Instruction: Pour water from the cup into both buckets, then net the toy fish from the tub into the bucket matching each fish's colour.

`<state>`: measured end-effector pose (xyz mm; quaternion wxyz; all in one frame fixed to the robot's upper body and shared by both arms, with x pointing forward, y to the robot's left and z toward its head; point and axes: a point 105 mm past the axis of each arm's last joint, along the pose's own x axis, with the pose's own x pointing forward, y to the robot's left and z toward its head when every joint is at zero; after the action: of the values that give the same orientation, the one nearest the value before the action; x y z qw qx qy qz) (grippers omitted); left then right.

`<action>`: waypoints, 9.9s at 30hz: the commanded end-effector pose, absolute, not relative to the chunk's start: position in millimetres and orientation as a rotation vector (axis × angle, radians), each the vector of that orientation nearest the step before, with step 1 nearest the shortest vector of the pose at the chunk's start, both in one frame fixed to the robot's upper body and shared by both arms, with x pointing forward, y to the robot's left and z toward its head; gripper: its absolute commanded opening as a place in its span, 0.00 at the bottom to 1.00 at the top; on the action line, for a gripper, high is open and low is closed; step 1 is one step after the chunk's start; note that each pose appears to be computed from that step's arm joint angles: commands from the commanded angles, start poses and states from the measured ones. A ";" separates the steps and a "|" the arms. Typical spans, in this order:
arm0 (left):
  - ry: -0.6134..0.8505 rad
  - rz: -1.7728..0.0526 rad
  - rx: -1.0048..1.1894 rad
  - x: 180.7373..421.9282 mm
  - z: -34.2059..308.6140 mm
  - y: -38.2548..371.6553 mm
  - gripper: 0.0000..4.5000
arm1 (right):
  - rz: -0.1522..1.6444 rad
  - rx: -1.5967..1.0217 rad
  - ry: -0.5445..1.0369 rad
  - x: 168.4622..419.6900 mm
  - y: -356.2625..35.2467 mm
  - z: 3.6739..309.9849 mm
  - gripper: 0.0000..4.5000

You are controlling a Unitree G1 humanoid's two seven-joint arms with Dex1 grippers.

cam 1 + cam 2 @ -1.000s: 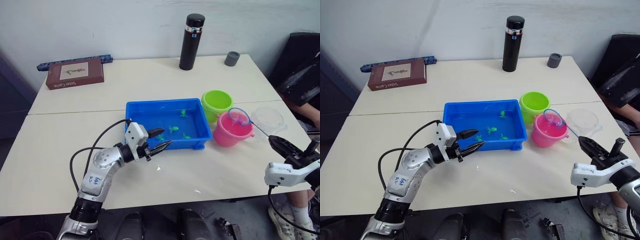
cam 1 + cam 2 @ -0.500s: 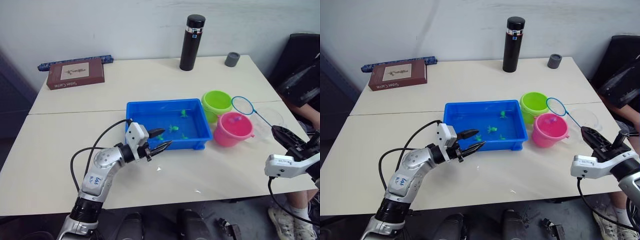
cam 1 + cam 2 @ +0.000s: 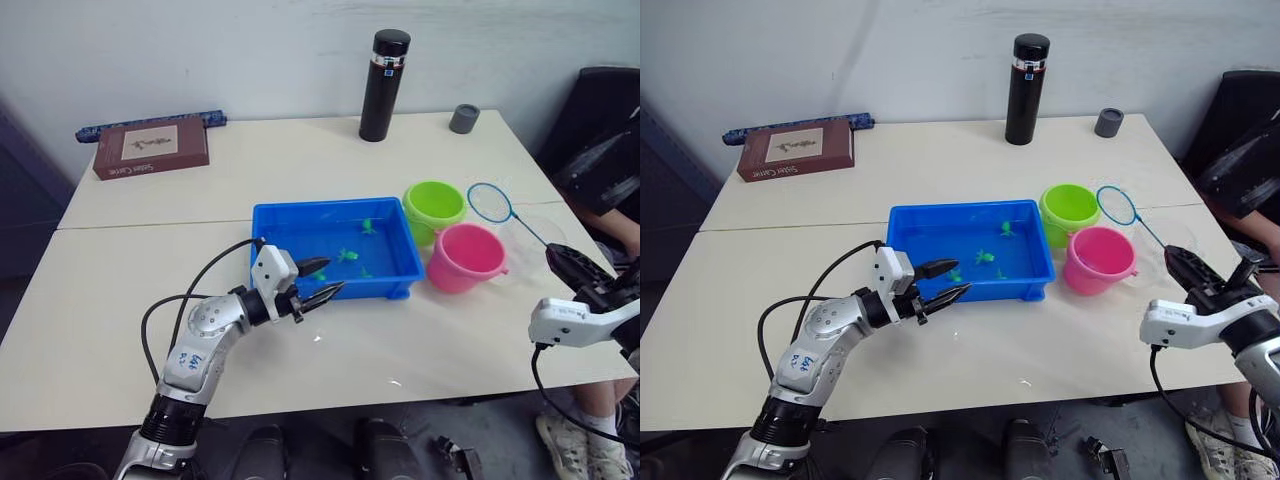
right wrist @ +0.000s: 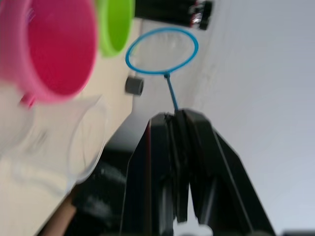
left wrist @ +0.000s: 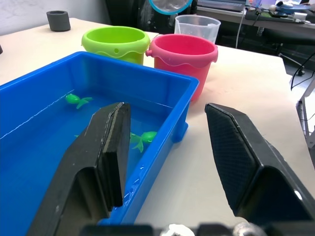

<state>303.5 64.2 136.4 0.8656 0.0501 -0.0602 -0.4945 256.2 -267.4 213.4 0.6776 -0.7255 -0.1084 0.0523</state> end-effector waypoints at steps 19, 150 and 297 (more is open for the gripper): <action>-0.174 -0.831 0.147 308.9 143.1 87.5 0.59 | 0.513 -0.380 0.044 283.9 -158.2 217.5 0.00; -0.222 -0.854 0.145 309.6 160.1 75.8 0.59 | 0.178 -0.670 -0.012 328.9 -243.8 207.1 0.00; -0.129 -0.600 0.117 271.4 150.9 114.0 0.59 | 1.131 -0.882 0.120 324.5 -139.9 154.2 0.00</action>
<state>273.8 116.3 141.4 0.9537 0.0532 -0.0433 -0.2927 328.8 -140.2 152.2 0.7581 -0.4037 0.0535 0.5093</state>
